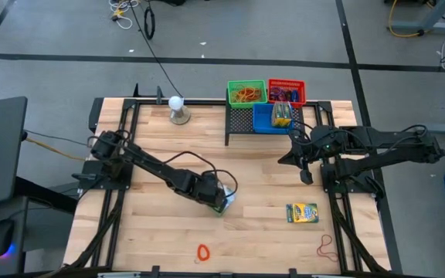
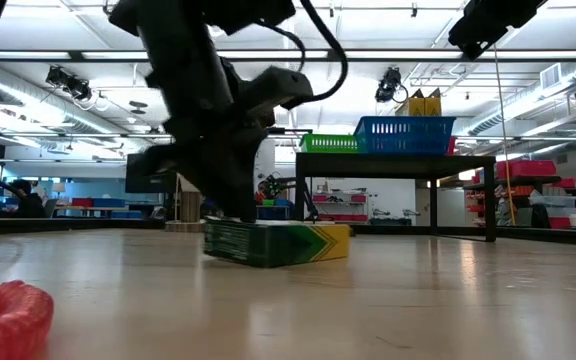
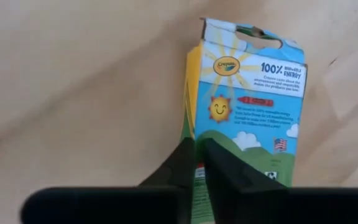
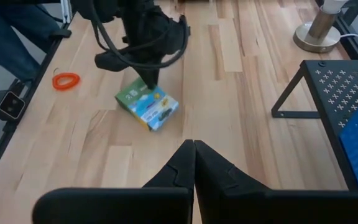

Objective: Pick & Place Office Desk Supplies
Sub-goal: Put the yellow crayon box into the blue bin

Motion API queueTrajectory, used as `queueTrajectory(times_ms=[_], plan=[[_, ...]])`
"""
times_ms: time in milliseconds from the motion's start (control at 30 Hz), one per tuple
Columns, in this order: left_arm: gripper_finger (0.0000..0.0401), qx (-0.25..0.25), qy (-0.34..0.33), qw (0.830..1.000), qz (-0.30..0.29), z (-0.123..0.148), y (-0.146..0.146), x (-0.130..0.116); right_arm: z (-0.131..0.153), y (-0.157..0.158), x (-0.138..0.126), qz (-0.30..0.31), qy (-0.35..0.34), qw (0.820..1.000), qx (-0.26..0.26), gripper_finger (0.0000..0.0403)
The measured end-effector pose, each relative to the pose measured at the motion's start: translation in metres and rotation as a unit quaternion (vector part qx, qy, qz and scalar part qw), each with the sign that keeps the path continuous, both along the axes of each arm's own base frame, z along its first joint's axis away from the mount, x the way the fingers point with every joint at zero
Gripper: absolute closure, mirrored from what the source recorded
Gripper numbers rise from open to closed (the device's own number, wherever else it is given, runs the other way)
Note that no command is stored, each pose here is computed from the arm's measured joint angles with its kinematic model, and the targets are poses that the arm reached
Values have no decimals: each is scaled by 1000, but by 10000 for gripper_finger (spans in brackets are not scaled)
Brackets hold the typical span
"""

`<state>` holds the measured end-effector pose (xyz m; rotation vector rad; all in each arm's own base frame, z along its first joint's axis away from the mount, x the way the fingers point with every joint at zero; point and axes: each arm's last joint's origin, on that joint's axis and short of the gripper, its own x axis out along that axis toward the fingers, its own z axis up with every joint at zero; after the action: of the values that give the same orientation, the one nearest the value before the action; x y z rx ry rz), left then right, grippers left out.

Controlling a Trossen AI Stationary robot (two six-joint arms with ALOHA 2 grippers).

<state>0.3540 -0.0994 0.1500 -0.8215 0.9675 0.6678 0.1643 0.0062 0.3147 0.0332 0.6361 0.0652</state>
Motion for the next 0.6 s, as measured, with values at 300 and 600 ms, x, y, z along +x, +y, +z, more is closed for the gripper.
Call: queueTrajectory(times_ms=[300, 600], plan=[[398, 117, -68, 984, -116, 7, 41, 27, 0, 0, 0, -9, 1, 1000, 11, 396], [399, 196, -121, 950, -209, 18, 60, 42, -5, 0, -4, -58, 40, 995, 73, 396]])
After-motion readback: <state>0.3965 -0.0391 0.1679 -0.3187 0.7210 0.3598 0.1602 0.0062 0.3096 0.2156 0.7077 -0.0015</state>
